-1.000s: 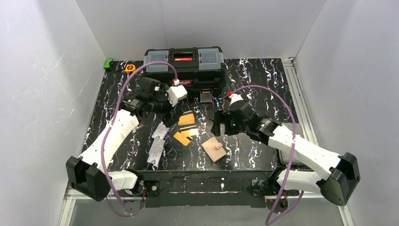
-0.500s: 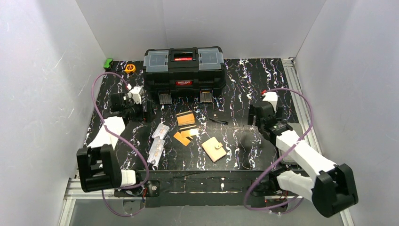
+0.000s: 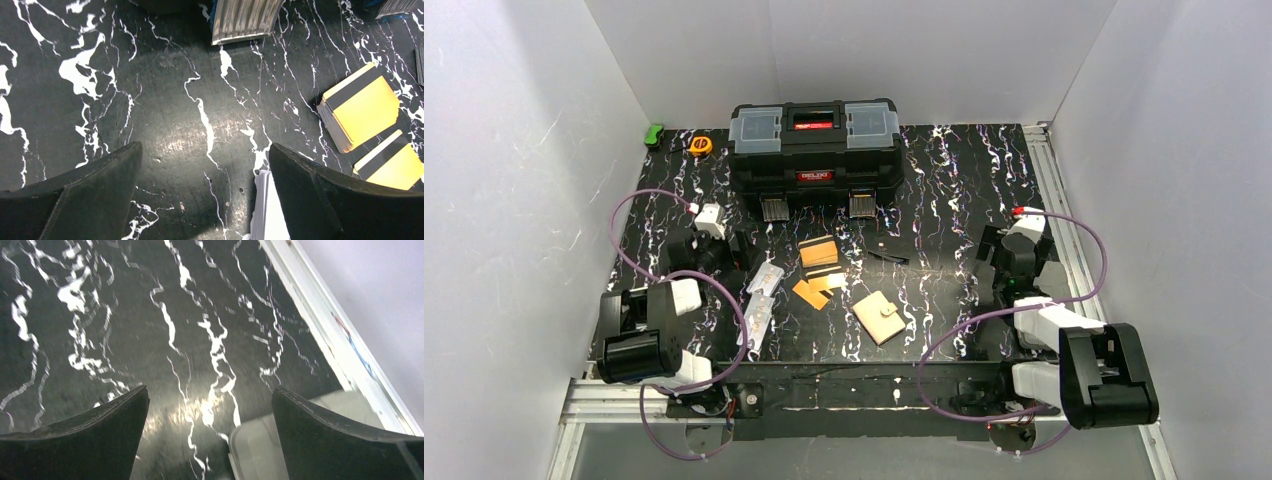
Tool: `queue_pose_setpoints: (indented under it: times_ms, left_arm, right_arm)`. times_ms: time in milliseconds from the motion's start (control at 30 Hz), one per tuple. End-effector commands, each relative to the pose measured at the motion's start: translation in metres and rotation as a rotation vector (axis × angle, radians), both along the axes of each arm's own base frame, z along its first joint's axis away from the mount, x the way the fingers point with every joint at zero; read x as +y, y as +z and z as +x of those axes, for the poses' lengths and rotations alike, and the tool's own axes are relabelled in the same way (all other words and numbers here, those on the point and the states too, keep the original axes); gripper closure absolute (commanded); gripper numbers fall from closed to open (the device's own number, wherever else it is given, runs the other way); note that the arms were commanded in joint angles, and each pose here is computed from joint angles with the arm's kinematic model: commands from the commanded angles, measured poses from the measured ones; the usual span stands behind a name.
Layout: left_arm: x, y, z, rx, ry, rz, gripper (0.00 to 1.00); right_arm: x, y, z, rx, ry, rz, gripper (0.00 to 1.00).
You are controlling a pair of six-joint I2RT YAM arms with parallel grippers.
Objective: Put the credit cards into the card holder
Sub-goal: Reset both arms
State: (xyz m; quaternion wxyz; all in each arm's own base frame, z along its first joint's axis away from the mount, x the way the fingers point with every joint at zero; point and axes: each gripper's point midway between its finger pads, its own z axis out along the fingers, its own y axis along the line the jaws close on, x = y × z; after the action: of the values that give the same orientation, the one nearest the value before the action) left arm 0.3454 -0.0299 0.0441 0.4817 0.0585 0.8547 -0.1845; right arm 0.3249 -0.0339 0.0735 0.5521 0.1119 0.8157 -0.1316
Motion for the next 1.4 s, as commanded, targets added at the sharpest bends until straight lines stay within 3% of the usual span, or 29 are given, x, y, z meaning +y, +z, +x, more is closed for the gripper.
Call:
queue_pose_setpoints:
  times_ms: [0,400,600,633,733,1367]
  left_arm:
    - [0.0,0.028,0.017,-0.234,-0.008,0.011,0.02]
    - [-0.001,0.02,0.022,-0.196,0.002,0.086,0.02]
    - [0.006,0.012,0.012,-0.249,0.071,0.101,0.02]
    - [0.005,0.02,0.015,-0.322,0.073,0.095,0.02]
    - [0.003,0.015,0.016,-0.255,0.059,0.111,0.02]
    - [0.002,0.016,0.016,-0.27,0.059,0.11,0.02]
  right_arm:
    - [0.005,0.052,0.035,-0.249,0.055,0.035,0.02]
    - [0.004,0.032,0.041,-0.253,0.113,0.104,0.02]
    - [0.005,0.035,0.038,-0.272,0.121,0.102,0.02]
    - [0.005,0.035,0.038,-0.271,0.12,0.1,0.01]
    - [0.005,0.035,0.038,-0.272,0.12,0.101,0.02]
    - [0.005,0.035,0.038,-0.272,0.122,0.1,0.01]
